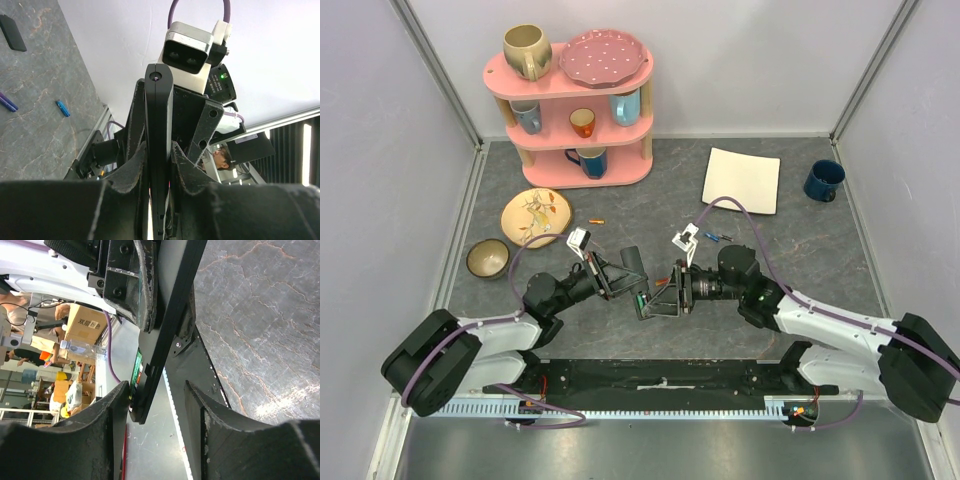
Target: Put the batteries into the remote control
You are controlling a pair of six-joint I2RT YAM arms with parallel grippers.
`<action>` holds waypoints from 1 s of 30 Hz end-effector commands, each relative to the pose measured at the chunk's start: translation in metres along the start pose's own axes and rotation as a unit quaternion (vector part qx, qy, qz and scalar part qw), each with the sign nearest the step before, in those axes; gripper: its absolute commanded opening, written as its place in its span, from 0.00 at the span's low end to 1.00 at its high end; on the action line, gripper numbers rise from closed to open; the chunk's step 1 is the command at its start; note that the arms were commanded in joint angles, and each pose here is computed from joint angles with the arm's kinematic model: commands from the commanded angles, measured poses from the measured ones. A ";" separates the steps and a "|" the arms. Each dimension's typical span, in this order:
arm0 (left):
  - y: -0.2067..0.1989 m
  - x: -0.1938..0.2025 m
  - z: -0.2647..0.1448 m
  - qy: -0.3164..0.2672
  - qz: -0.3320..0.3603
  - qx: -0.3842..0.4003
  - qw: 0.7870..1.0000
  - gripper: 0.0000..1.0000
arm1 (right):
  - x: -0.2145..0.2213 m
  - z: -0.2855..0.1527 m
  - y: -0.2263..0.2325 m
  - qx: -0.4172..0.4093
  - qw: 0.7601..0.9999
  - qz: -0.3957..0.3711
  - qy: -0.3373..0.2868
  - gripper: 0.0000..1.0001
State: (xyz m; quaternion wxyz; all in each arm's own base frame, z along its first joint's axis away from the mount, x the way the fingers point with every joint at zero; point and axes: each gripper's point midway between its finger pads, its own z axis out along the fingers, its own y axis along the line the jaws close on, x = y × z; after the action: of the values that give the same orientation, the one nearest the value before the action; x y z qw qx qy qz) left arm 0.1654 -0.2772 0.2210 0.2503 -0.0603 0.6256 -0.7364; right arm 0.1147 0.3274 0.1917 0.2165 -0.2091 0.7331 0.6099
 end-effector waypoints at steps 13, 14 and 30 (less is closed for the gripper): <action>-0.019 -0.005 0.003 -0.009 0.042 0.031 0.999 0.02 | -0.020 0.011 -0.005 0.015 0.999 0.008 -0.038 0.34; -0.019 -0.005 0.003 -0.009 0.042 0.031 0.999 0.02 | -0.020 0.011 -0.005 0.014 0.999 0.008 -0.038 0.34; -0.011 -0.004 0.001 -0.009 0.047 0.019 0.999 0.02 | -0.037 0.009 0.014 -0.001 0.998 0.004 -0.057 0.42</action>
State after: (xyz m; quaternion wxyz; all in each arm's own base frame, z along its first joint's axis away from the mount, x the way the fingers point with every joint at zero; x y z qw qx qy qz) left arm 0.1696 -0.2762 0.2160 0.2644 -0.0633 0.6341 -0.7239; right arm 0.1300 0.3358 0.1987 0.2294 -0.1707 0.7387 0.6104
